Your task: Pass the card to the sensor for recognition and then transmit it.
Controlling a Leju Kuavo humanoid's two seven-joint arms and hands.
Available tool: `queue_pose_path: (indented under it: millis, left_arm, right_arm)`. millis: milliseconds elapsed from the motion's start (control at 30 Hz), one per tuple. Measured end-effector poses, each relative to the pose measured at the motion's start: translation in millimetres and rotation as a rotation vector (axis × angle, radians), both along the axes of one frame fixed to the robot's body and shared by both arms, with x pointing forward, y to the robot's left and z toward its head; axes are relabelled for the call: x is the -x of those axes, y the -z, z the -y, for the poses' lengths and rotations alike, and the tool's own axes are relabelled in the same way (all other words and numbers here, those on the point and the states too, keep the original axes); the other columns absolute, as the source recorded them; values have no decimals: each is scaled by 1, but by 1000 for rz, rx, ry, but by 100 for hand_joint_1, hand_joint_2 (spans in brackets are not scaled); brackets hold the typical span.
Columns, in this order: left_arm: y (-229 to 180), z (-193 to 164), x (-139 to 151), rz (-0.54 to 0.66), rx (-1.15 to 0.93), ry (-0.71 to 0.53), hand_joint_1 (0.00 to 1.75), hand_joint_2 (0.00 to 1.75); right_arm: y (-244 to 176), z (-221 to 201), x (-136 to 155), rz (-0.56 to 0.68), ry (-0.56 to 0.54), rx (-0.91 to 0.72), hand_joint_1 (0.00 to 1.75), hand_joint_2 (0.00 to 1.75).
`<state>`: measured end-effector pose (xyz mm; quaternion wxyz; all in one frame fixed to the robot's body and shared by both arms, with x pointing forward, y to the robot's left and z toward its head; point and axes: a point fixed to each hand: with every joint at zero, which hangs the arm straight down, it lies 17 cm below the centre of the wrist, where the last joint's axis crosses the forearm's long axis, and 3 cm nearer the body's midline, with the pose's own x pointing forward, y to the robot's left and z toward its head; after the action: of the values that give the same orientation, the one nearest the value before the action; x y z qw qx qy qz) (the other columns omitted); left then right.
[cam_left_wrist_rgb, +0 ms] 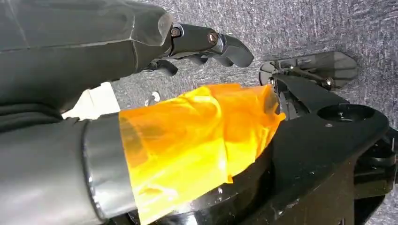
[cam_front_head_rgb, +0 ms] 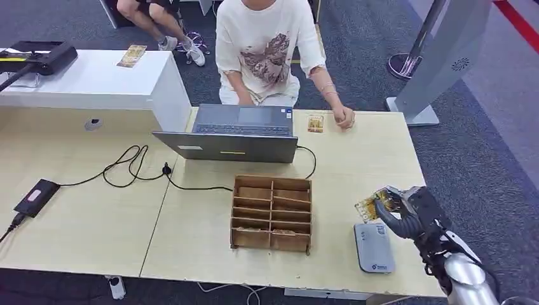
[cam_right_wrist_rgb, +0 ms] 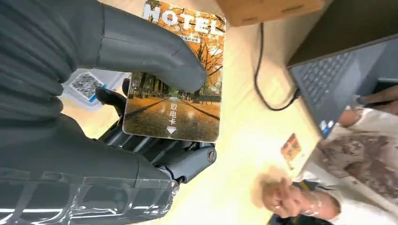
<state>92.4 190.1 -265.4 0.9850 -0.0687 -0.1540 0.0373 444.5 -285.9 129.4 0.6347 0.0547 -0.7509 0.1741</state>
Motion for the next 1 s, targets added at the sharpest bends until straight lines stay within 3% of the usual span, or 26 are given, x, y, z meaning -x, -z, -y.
queue_pose_path:
  millis: [533,1000]
  left_arm:
    - [0,0,0,-1,2,1,0,0]
    - [0,-1,1,-1,0,-2,0,0]
  right_arm:
    - [29,24,1,-67,52,21,175,175]
    - [51,25,14,-110,33,72,175,175]
